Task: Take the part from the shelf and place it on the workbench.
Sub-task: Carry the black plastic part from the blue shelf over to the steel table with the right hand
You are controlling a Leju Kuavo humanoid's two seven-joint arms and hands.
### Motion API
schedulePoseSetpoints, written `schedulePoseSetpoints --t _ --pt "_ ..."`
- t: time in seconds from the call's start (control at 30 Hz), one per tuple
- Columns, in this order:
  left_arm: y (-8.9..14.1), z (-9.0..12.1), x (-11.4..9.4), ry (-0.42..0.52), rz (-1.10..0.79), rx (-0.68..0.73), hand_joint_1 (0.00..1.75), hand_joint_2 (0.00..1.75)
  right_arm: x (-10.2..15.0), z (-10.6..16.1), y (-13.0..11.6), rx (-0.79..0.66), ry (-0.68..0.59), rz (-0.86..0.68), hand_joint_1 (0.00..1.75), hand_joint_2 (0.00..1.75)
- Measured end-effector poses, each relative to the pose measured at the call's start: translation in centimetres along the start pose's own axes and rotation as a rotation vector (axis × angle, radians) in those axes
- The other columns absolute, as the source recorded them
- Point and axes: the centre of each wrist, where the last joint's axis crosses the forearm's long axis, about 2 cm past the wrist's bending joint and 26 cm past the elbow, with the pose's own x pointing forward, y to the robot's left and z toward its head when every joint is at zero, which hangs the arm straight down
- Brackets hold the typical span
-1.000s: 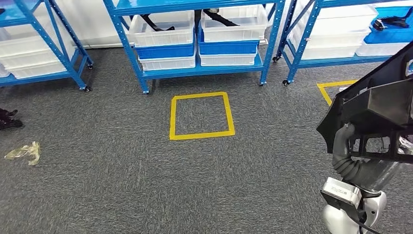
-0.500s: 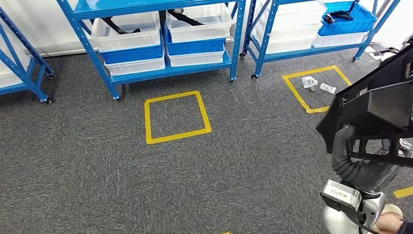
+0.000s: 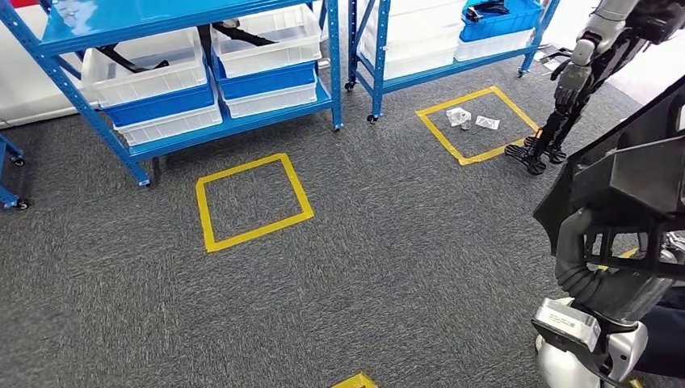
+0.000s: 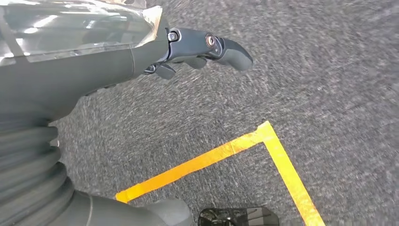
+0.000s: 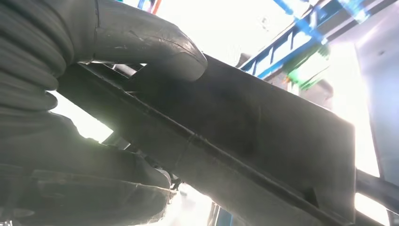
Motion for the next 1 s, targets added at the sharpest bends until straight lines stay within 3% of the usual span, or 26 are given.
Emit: schedulePoseSetpoints --t 0.57,1.0 --pt "0.1 0.0 0.0 0.002 0.000 0.002 0.00 1.75 -0.7 -0.2 -0.1 0.013 0.046 0.019 1.66 1.75" --pt "0.1 0.0 -0.1 0.005 -0.002 0.009 0.00 1.75 -3.2 0.0 0.2 0.064 0.123 0.058 1.66 1.75"
